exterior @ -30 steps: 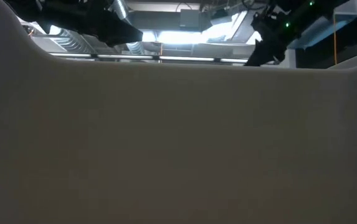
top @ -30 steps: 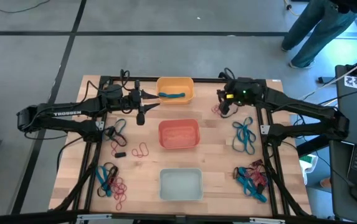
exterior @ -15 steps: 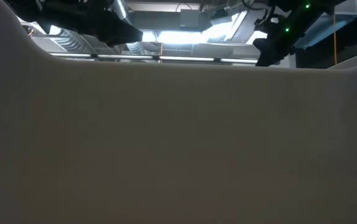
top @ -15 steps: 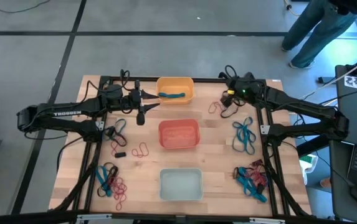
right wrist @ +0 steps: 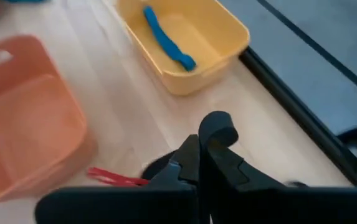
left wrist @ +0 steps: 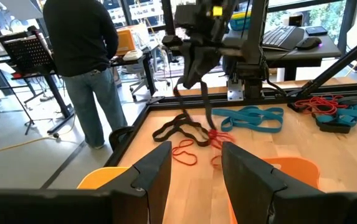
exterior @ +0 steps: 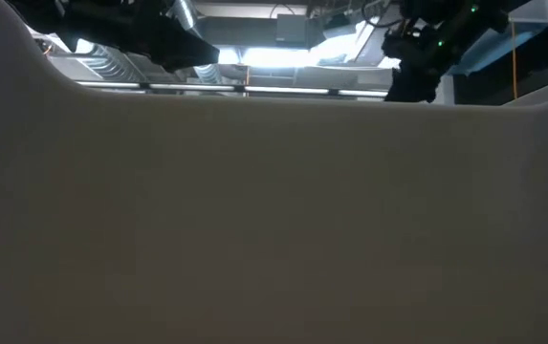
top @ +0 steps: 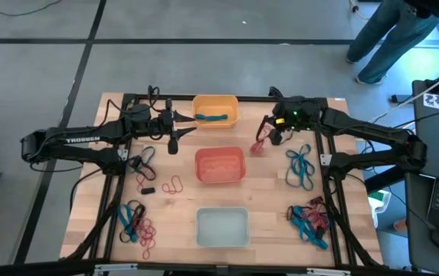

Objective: Sort rubber bands into baskets
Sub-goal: Put the black rubber band in the orange bin

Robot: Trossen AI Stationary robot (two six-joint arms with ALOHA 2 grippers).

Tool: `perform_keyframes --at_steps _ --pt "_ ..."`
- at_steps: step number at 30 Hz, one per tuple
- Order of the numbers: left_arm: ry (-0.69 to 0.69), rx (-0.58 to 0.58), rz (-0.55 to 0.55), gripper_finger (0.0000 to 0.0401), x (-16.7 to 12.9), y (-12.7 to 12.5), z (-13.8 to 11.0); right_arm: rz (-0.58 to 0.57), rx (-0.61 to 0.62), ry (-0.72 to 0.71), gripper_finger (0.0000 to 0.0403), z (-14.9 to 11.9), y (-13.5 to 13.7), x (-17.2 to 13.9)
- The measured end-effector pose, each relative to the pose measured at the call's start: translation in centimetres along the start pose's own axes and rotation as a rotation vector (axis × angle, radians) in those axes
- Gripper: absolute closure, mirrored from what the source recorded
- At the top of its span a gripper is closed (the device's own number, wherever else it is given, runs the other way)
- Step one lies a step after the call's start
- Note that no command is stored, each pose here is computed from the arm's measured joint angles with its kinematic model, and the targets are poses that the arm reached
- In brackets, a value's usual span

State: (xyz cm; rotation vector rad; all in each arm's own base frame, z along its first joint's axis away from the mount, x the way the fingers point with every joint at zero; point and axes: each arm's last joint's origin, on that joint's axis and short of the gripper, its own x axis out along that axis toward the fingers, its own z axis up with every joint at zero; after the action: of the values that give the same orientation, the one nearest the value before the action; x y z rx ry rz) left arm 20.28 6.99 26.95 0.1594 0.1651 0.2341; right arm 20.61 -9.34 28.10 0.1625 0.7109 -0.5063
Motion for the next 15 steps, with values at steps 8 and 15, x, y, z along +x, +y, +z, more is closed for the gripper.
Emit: perform_keyframes --at_steps 8,15 --pt "0.0 0.001 0.0 0.0263 0.0 0.0 0.0 -0.02 -0.017 0.16 0.0391 -2.5 0.2 4.1" --pt "0.0 0.001 0.0 0.0263 0.0 0.0 0.0 -0.043 0.005 0.269 0.039 -3.7 0.4 6.8"
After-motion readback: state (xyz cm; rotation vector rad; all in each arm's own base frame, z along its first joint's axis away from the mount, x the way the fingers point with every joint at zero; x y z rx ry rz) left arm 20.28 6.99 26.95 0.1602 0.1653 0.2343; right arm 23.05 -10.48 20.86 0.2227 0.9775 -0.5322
